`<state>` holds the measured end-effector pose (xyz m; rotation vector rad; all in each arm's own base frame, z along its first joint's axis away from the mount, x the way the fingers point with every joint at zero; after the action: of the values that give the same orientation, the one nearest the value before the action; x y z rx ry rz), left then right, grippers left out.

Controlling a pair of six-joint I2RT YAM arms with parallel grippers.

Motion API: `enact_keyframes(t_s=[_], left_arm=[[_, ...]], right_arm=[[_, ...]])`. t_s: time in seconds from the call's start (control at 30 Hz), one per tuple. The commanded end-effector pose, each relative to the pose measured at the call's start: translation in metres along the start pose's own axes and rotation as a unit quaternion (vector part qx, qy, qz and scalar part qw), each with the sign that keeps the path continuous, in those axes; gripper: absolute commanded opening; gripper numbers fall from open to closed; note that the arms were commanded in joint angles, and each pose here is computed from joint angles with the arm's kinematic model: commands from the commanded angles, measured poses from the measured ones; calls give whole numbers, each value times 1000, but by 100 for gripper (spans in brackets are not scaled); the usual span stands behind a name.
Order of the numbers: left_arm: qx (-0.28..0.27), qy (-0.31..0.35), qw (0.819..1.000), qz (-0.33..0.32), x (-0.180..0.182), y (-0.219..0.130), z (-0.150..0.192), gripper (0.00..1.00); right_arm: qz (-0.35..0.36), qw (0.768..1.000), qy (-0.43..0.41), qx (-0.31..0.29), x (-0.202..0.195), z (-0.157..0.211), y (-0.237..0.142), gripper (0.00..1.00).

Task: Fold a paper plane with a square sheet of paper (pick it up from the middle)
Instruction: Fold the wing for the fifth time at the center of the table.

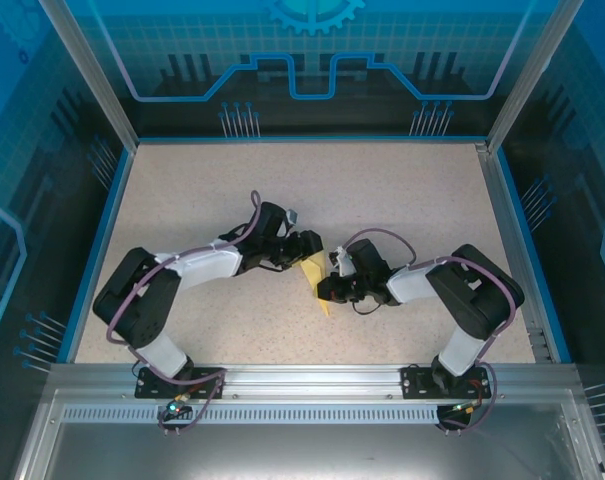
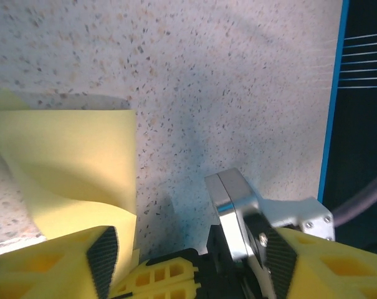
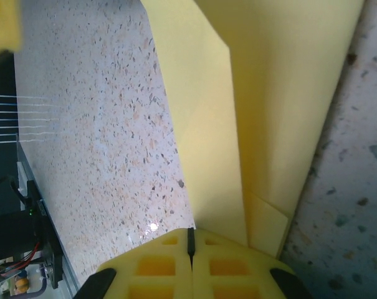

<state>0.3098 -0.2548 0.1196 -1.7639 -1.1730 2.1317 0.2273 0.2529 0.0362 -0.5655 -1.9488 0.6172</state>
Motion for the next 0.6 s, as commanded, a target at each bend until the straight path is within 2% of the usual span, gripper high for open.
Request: enact_keyframes(t_s=[0.0,0.13,0.3,0.57], left_arm=[[-24,-4,999,-40,23,-4,-1,60],[-28,-9,999,-40,30,-3,0,50],[6,-6,1000,-25,31,12,5,42],[15,-5,1000,-23,41,28,3,41]], right_arm=[[63,992,56,91,-37,54,0,5],[61,992,61,88,-38,51,0,5],[62,992,65,87,-40,52,1,5],[59,991,73,90,-43,54,4,5]])
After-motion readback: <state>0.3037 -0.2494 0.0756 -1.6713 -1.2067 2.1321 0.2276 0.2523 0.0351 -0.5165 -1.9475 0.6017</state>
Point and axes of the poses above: each hand's point on the last joint's axis, 136 mm out from that joint toward the fingers, its own y axis out along the fingers, its own x axis along the line the jaws close on, z = x × y, the point moved 4 cm from there along -y, back along the fingers, and after that the axes turned 15 degrees about -y, right-handed, at the moved point
